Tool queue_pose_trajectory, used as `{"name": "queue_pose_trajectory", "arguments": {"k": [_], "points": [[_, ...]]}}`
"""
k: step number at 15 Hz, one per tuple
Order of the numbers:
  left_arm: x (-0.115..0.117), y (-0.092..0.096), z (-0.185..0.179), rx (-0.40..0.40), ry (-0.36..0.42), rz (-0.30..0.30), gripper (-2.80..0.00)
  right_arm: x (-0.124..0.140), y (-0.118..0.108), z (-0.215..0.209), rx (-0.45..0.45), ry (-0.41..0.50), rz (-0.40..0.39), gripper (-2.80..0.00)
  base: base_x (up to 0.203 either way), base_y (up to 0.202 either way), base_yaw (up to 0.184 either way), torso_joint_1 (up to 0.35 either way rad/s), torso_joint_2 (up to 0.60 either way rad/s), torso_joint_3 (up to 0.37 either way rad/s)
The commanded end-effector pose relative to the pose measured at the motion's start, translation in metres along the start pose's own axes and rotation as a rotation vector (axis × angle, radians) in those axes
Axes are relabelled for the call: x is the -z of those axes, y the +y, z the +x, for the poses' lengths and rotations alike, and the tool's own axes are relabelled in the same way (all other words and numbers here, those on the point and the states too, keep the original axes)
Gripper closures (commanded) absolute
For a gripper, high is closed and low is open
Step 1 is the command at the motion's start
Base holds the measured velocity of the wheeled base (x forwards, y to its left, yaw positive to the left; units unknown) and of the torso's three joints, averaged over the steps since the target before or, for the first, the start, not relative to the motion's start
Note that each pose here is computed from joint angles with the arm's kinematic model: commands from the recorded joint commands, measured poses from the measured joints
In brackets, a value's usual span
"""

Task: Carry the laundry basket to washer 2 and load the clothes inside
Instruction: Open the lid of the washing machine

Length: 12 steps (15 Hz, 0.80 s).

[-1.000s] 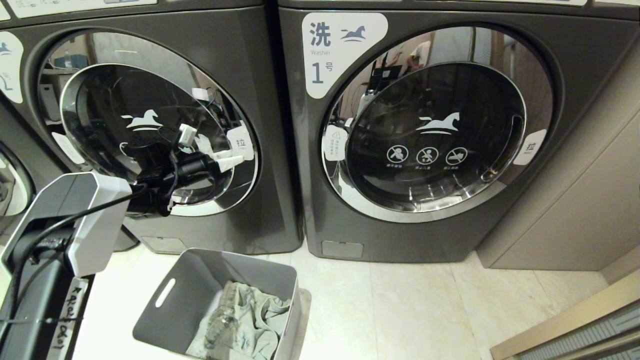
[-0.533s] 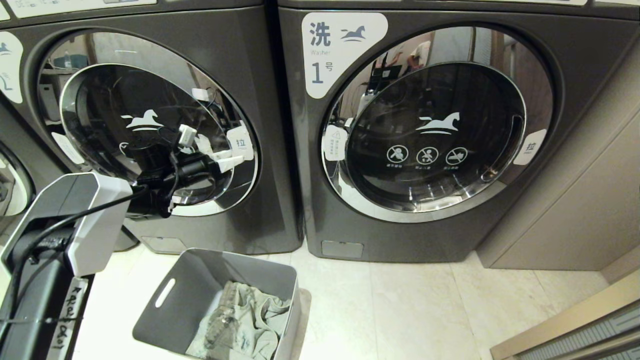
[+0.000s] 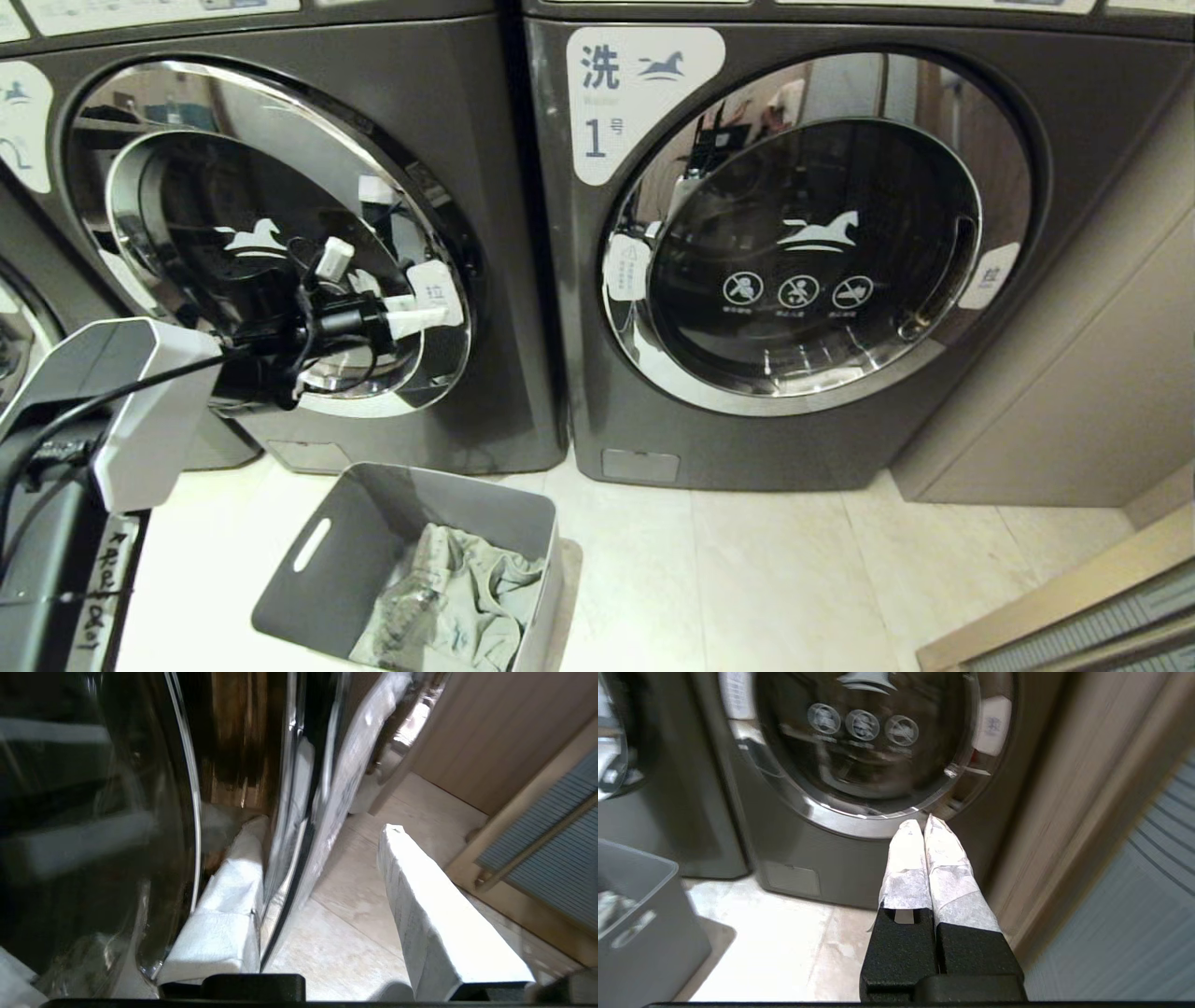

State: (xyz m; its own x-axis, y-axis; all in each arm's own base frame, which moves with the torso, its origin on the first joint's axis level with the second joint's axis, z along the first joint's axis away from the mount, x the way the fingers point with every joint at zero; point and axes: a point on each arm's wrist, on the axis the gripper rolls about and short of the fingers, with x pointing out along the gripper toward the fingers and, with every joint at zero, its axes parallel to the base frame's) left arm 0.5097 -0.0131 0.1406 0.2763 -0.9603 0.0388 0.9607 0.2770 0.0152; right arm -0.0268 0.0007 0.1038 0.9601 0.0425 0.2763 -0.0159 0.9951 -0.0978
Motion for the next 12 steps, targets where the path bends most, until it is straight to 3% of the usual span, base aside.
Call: {"name": "queue_pose_trajectory", "arguments": {"k": [1,12], "points": [[-0.004,-0.008,0.018,0.017,-0.007,0.011,0.00,0.011,0.001,0.001,-0.004,0.038,0.000,0.00,0.000,0.000,0.000,0.000,0.00,0.000],[0.003,-0.004,-0.002,-0.054,0.002,-0.025,0.00,0.011,0.001,0.001,-0.004,0.038,0.000,0.00,0.000,0.000,0.000,0.000,0.00,0.000]]}}
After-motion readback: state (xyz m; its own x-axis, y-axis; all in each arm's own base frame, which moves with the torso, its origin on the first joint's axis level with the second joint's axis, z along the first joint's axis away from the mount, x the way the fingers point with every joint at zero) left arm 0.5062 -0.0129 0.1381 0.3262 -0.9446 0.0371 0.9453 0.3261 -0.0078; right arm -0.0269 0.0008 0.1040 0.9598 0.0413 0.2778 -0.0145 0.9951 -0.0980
